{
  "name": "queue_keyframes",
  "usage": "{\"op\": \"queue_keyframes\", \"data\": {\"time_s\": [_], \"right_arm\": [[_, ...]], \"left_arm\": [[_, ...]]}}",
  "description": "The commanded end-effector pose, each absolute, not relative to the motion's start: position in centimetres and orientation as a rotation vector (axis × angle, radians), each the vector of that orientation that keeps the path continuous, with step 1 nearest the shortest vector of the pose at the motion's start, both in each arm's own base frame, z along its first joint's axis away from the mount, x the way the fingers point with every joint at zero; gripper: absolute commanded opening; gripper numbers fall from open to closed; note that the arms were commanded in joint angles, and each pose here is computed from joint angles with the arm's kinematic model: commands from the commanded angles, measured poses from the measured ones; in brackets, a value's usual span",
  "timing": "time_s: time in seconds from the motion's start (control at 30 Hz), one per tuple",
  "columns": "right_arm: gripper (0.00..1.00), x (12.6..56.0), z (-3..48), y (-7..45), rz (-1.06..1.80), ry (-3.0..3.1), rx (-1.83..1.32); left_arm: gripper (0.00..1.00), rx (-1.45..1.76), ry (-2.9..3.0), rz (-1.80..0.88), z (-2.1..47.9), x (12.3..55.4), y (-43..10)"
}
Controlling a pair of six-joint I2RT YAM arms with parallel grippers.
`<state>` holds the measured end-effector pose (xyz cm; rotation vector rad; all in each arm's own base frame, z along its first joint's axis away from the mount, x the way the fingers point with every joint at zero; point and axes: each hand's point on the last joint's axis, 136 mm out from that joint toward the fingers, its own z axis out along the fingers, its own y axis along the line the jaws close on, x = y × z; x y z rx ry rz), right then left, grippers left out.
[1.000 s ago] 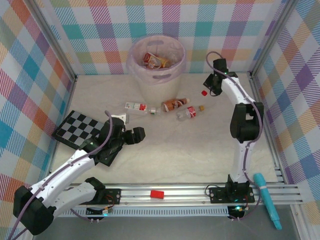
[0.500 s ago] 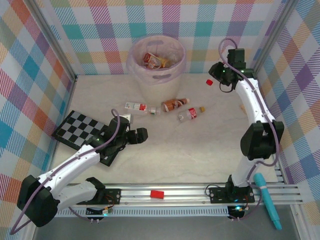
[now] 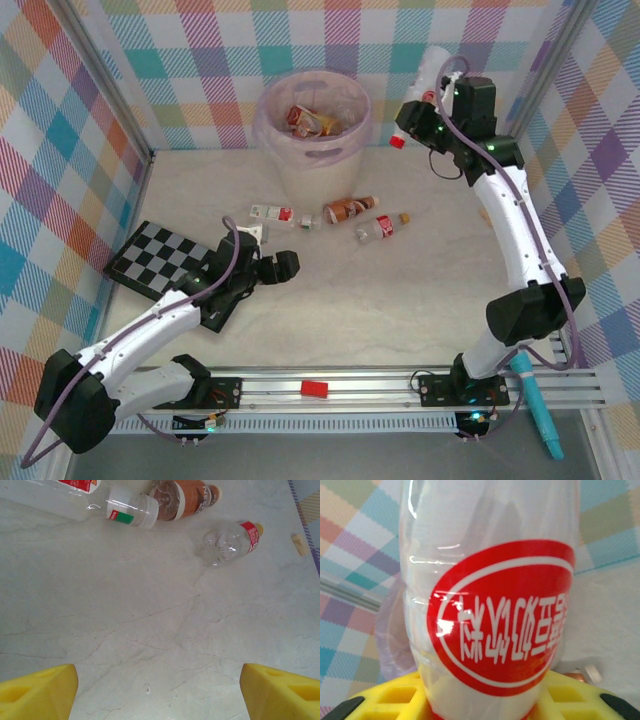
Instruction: Put the plastic bottles in the bin
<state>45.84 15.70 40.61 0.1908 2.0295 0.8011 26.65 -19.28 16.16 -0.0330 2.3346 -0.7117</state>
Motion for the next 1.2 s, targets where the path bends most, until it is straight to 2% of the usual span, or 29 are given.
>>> {"op": "queue_keyframes", "data": {"time_s": [0.0, 0.2, 0.37, 0.7, 1.0, 1.07, 1.17], "right_arm": [[0.41, 46.6, 42.3, 18.4, 0.854, 1.985, 0.072], [0.41, 48.9, 43.5, 24.1, 1.022, 1.932, -0.118], [0.43, 50.5, 44.1, 27.4, 0.978, 1.896, -0.251], [0.5, 54.4, 41.2, 29.8, 0.947, 1.853, -0.307], [0.52, 56.5, 37.5, 31.1, 0.92, 1.879, -0.325], [0.55, 56.7, 36.9, 31.3, 0.906, 1.886, -0.335], [0.68, 57.0, 36.2, 31.3, 0.89, 1.899, -0.337]], "left_arm": [[0.84, -0.033, 2.296, -0.78, 17.1, 26.2, -19.9], [0.84, -0.046, 2.266, -0.803, 17.8, 25.5, -19.7], [0.84, -0.063, 2.247, -0.802, 18.2, 25.0, -19.1], [0.83, -0.061, 2.242, -0.8, 18.5, 24.5, -19.2], [0.83, -0.06, 2.237, -0.791, 18.6, 24.2, -19.0], [0.83, -0.06, 2.236, -0.788, 18.6, 24.2, -19.0], [0.84, -0.06, 2.235, -0.786, 18.7, 24.2, -18.9]]}}
